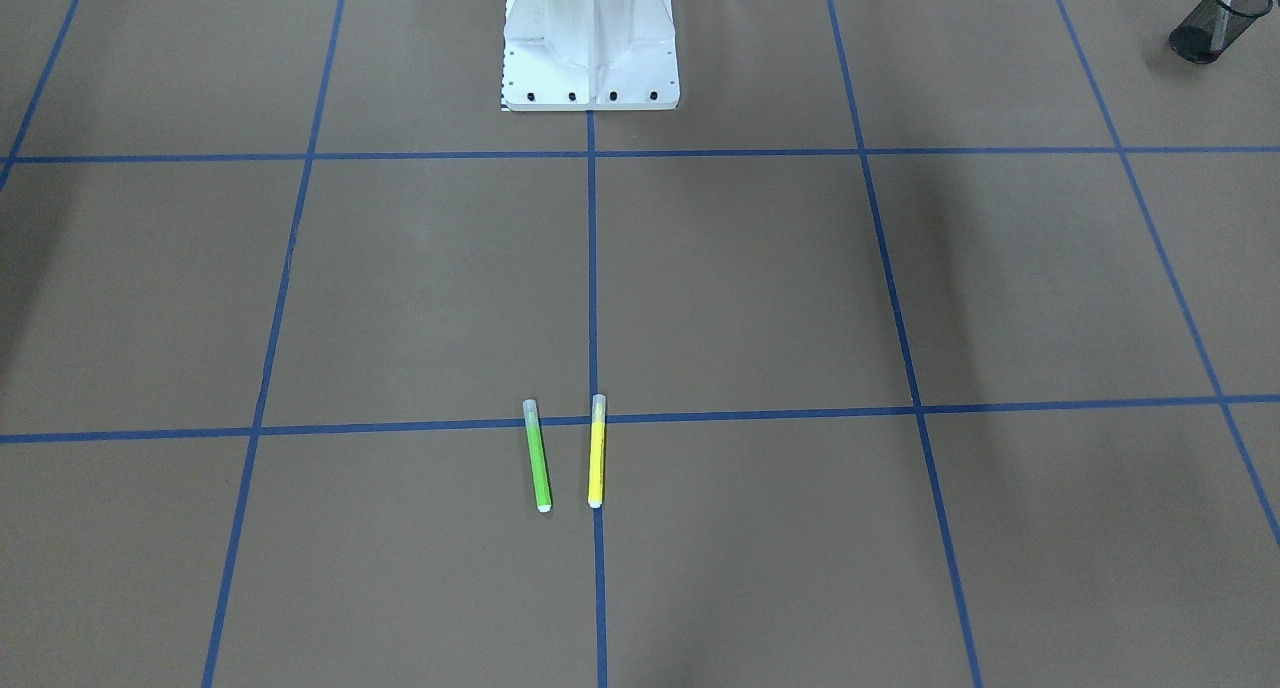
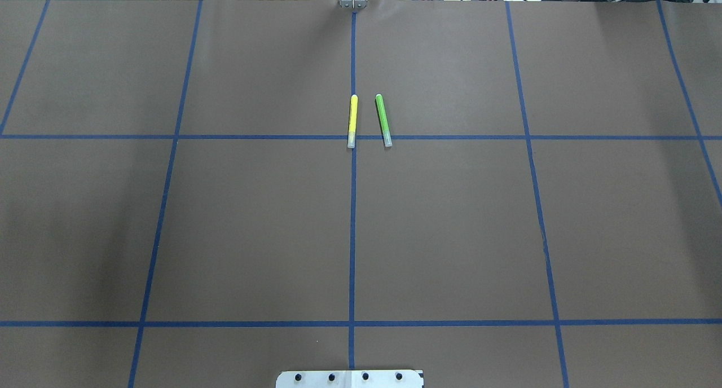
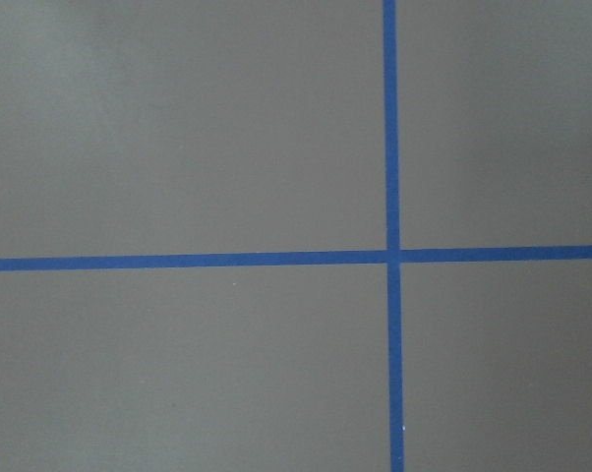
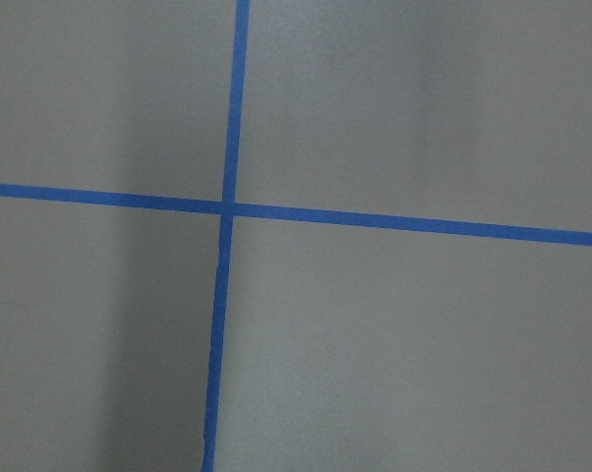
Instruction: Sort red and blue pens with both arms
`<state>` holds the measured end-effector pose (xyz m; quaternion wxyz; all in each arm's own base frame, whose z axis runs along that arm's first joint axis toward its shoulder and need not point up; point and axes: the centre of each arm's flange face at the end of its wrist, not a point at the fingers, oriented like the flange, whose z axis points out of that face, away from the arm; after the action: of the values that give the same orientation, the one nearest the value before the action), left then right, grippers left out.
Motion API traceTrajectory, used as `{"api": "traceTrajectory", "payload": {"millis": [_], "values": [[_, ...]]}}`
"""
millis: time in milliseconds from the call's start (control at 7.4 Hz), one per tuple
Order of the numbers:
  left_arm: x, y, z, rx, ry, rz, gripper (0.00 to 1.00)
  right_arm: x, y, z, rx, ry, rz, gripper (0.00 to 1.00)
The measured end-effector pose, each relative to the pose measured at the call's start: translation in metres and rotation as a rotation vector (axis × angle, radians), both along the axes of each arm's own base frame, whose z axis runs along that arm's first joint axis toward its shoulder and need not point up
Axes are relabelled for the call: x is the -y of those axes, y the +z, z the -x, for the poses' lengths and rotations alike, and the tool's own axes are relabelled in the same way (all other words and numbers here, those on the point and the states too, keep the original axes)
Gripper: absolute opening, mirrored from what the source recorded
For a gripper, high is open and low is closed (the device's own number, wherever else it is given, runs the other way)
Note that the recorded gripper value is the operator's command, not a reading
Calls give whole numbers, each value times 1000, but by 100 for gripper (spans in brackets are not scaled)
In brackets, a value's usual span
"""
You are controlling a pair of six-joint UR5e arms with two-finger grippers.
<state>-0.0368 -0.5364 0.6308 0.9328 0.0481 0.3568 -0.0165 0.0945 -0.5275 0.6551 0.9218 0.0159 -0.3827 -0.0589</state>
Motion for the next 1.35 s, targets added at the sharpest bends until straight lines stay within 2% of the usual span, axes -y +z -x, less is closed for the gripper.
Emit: {"api": "traceTrajectory", "payload": {"millis": [270, 541, 1351], "values": [[4, -8, -12, -3, -16, -7, 100, 12, -34, 38, -6, 54, 52, 100], [4, -14, -14, -1, -19, -16, 100, 16, -48, 56, -6, 99, 78, 100], [-14, -11, -9, 6, 7, -29, 100, 14, -34, 63, -19, 109, 104, 100]]}}
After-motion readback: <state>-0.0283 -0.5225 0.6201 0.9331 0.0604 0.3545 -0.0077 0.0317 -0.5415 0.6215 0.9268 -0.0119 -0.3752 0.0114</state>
